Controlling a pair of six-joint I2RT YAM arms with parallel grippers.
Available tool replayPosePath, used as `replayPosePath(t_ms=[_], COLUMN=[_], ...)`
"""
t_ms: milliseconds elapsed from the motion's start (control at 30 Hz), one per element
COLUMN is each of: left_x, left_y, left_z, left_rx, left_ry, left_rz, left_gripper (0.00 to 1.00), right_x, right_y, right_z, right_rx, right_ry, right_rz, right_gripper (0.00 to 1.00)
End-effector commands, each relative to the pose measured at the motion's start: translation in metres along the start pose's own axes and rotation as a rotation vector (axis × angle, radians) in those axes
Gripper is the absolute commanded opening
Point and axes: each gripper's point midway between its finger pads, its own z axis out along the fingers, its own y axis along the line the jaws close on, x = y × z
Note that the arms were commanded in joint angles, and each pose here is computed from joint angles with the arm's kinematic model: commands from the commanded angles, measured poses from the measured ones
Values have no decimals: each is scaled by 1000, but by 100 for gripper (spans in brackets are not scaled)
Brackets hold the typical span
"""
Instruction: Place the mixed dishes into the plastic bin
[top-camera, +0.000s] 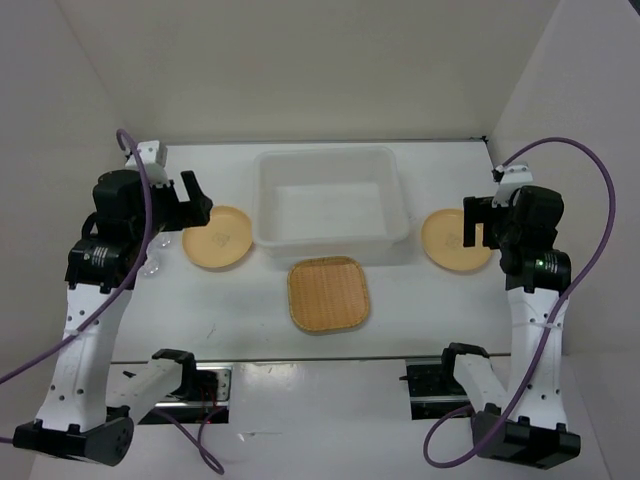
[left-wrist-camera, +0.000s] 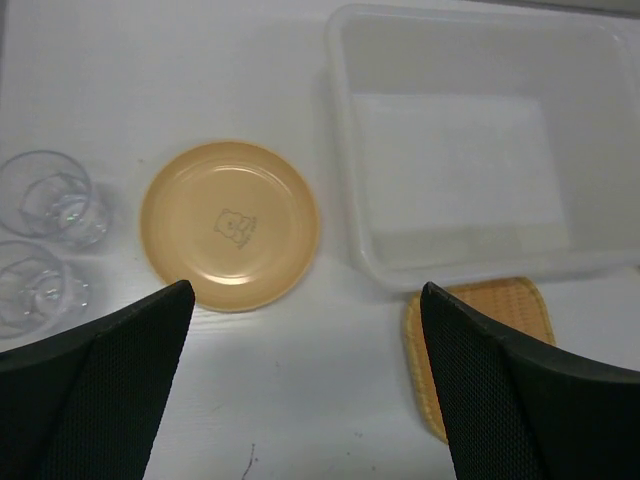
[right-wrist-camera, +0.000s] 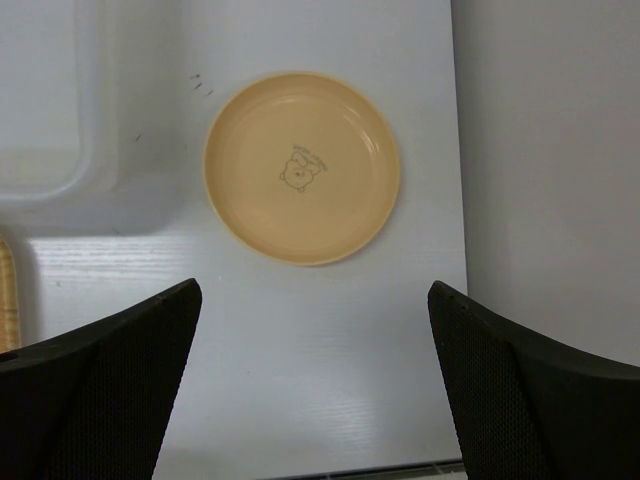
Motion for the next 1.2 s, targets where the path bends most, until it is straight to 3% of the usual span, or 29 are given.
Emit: replayPosePath(t_ms=[0,200,367,467,500,600,733,933,1167], left_x=[-2,35,58,88,96,137,195,219,239], left_y=[-43,-91,-113,-123,-127,-139,-144,-122,-122], left_z=[5,12,-1,-11,-16,-23,-35,-37,-31], left_rx=[210,379,420,435,441,473,482,371,357], left_ry=[14,192,270,401,437,566,734,726,759], left_rz=[-3,-60,-24,-9,-35,-114,-240,-307,-368], left_gripper=[100,100,100,100,100,100,100,100,100], right_x=[11,24,25,13,15,11,22,63,65], right_y=[0,-14,6,37,45,66,76,100,138], right_z=[3,12,7,-8,-13,-23,-4,26,36], right_rx=[3,58,-75,-246,-289,-419,-505,-672,-827], right_ry=[13,53,27,-74,-83,-138,-96,-10,-164], right_rz=[-3,-80,-209,-244,-258,-327,-422,-814,-1251], right_gripper=[98,98,98,54,25,0,0,0,0])
